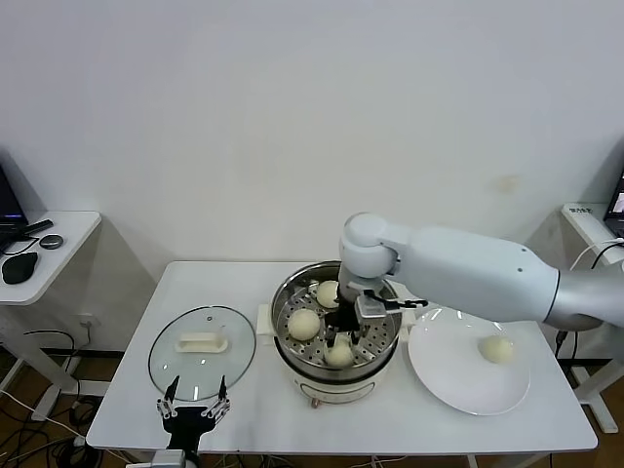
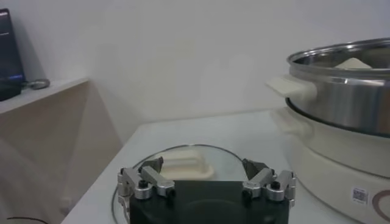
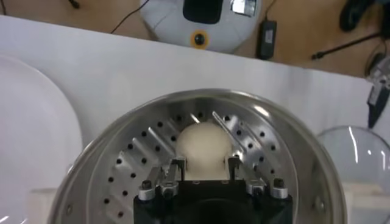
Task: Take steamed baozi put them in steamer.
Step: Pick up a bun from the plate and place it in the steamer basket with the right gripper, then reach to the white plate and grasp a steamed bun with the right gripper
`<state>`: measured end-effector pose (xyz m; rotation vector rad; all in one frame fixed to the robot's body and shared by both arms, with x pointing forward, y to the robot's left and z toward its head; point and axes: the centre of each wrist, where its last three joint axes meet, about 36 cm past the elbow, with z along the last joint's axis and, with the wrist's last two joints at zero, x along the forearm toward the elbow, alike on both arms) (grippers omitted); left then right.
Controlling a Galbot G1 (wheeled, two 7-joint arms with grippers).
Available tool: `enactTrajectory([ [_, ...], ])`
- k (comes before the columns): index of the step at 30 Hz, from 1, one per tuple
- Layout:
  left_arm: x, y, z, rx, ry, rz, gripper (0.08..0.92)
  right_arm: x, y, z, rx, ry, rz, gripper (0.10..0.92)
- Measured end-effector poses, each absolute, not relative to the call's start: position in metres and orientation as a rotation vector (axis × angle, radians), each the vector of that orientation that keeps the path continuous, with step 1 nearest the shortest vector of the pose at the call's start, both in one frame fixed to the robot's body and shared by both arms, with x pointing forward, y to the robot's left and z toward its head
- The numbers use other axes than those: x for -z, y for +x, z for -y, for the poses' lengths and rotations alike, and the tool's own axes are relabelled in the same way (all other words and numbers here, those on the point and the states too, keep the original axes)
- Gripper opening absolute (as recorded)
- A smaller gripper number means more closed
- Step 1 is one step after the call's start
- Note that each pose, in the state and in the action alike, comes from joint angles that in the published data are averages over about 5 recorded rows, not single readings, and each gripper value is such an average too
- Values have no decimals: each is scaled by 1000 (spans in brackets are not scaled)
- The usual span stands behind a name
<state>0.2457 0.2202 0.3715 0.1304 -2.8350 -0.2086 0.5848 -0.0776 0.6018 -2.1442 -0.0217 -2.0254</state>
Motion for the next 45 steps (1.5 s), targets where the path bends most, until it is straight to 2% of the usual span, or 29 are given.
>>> enactTrajectory([
  [4, -371, 247, -220, 206, 132, 2838, 823, -600, 582, 77, 2025, -2145, 28, 482],
  [10, -371, 249, -219, 200, 130, 2839, 823, -608, 581, 82, 2046, -2148, -17, 653],
  [16, -369, 249, -217, 188, 122, 2833, 823, -643, 596, 105, 2124, -2162, -238, 802],
  [24, -368, 250, -215, 182, 96, 2829, 823, -696, 629, 182, 2240, -2197, -960, 823],
  [31, -368, 254, -220, 177, 84, 2825, 823, -712, 632, 272, 2245, -2195, -1679, 823],
  [37, -368, 255, -223, 166, 73, 2817, 823, -693, 623, 348, 2246, -2135, -2124, 823],
  [45, -361, 252, -223, 154, 57, 2782, 823, -628, 619, 426, 2362, -2033, -2453, 823],
])
